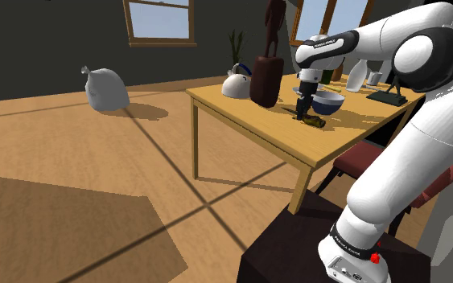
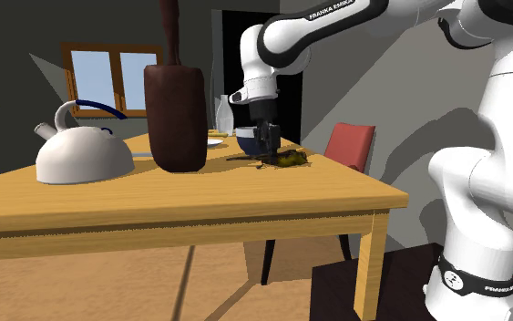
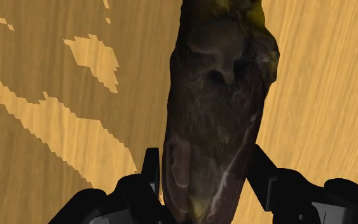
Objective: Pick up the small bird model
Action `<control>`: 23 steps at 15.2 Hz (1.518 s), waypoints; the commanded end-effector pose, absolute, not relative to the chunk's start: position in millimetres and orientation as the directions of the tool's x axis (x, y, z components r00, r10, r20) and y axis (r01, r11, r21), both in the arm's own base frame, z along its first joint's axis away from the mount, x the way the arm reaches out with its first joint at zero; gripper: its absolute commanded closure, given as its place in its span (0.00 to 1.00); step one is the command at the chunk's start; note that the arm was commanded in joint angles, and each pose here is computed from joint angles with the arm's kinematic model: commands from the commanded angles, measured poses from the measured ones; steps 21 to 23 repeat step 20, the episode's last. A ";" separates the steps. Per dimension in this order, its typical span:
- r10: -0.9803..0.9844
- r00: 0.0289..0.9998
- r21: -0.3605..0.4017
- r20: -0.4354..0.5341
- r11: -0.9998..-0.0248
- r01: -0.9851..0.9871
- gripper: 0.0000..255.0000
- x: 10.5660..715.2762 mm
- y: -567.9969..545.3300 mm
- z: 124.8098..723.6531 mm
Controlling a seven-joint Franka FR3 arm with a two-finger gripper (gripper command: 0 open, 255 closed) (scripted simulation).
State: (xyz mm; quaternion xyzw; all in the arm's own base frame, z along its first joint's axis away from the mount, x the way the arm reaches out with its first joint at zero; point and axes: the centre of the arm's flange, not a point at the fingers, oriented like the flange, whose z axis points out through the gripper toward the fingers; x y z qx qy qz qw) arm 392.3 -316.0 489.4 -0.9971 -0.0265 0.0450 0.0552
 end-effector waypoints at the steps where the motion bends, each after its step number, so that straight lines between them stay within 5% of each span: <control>1: 0.058 0.994 -0.113 -0.088 -0.992 0.048 1.00 392.1 -316.2 489.1; 23: 0.058 0.994 -0.113 -0.088 -0.992 0.048 1.00 392.3 -315.9 569.2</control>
